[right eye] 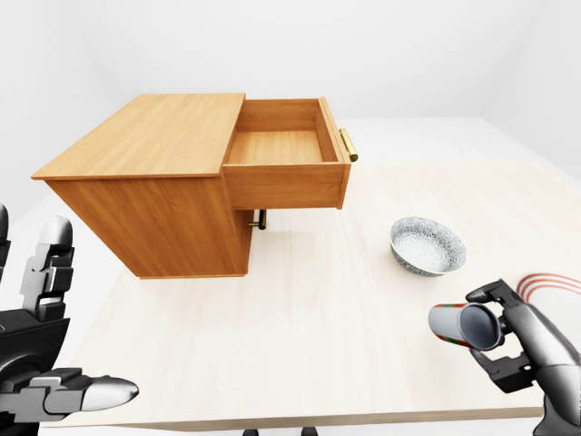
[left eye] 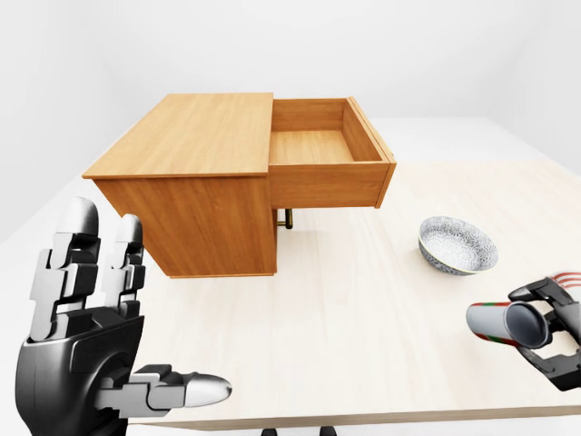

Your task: Put the ketchup in the top drawer of the cabinet.

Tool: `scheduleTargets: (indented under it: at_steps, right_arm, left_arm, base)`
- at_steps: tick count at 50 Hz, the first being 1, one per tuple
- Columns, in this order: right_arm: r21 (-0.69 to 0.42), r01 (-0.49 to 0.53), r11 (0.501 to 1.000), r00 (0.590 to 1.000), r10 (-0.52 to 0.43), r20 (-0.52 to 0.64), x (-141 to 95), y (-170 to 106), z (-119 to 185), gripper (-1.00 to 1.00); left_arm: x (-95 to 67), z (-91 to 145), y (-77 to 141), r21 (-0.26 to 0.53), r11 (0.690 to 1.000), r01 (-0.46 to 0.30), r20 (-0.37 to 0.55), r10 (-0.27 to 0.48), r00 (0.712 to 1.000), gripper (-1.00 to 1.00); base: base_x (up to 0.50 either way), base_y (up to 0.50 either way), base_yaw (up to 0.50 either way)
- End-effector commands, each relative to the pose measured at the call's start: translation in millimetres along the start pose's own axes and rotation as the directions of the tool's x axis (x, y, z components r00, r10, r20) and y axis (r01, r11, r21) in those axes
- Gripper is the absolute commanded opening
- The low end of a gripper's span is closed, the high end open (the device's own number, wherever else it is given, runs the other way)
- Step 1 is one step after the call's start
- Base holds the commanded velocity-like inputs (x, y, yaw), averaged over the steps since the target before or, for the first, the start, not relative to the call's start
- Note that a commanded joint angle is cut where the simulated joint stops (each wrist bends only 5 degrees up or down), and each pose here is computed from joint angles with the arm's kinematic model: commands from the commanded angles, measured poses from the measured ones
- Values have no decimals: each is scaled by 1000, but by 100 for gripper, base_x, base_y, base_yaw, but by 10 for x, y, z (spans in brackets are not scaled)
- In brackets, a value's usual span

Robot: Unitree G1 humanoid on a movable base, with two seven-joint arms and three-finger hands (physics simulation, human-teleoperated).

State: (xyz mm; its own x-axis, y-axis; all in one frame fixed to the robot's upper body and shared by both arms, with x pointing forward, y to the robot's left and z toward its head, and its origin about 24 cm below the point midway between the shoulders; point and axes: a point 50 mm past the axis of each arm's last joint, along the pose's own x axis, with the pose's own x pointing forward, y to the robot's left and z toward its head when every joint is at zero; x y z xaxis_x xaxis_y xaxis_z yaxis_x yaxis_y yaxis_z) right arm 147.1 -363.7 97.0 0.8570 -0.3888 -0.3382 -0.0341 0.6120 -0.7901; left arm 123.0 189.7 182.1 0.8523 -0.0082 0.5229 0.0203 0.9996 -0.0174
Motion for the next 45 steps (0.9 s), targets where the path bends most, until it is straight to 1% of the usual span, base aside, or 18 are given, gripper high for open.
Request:
scheduleTargets:
  at_steps: [1,5,7,11,12,15,16,17,21,22,26,28,29,32,33,39,43,45]
  right_arm:
    - [-132,162,978,981,-146,128,-143,-206,461,-100]
    - [-154,201,967,967,-172,186,-181,-235,620,-100]
    - [-156,201,967,964,-167,208,-160,-225,682,-100]
    - [-174,235,956,942,-180,284,-184,-239,880,-100]
    - [-179,261,949,925,-192,329,-219,-256,990,-100]
    - [-200,306,931,893,-208,398,-294,-271,1169,-100]
    - [-210,346,915,863,-222,454,-355,-280,1316,-100]
    - [-214,365,906,846,-226,484,-389,-280,1392,-100]
    - [-223,402,888,796,-219,564,-458,-246,1608,-100]
    - [-242,448,860,757,-222,615,-531,-234,1764,-100]
    - [-234,478,846,686,-194,701,-562,-177,2047,-100]
    - [-230,479,847,664,-178,726,-560,-150,2139,-100]
    - [-229,483,845,646,-167,745,-570,-123,2211,-100]
    - [-225,496,838,615,-157,773,-604,-89,2317,-100]
    - [-214,496,842,598,-152,787,-623,-68,2365,-100]
    - [-183,475,861,564,-139,814,-712,25,2403,-100]
    - [-172,483,859,545,-141,826,-798,74,2413,-100]
    - [-160,493,855,529,-149,835,-867,98,2419,-100]
  left_arm:
    - [-1,5,12,-5,1000,-3,1,3,1000,100]
    - [2,5,9,-4,1000,-3,2,3,1000,100]
    - [-3,1,5,-5,1000,-1,-3,1,1000,100]
    - [4,9,13,-3,1000,-3,5,3,1000,100]
    - [8,10,12,-2,1000,-4,8,4,1000,100]
    - [5,5,6,-2,1000,-2,4,2,1000,100]
    - [3,8,12,-3,1000,-2,5,2,1000,100]
    - [4,11,17,-3,1000,-3,7,3,1000,100]
    - [11,20,28,-4,1000,-7,14,7,1000,100]
    - [9,16,23,-6,1000,-6,11,6,1000,100]
    - [10,15,20,-4,1000,-5,10,5,1000,100]
    - [16,24,33,-3,1000,-9,18,9,1000,100]
    - [18,31,43,-4,1000,-11,23,11,1000,100]
    - [18,33,47,-6,1000,-13,24,13,1000,100]
    - [13,28,43,-7,1000,-12,19,12,1000,100]
    - [16,28,41,-8,1000,-11,18,11,1000,100]
    - [6,17,29,-9,1000,-7,9,7,1000,100]
    - [8,16,25,-9,1000,-6,8,6,1000,100]
  base:
    - [0,0,0]
    - [0,0,0]
    - [0,0,0]
    - [0,0,0]
    - [0,0,0]
    - [0,0,0]
    - [0,0,0]
    - [0,0,0]
    - [0,0,0]
    - [0,0,0]
    - [0,0,0]
    - [0,0,0]
    - [0,0,0]
    - [0,0,0]
    - [0,0,0]
    - [0,0,0]
    - [0,0,0]
    - [0,0,0]
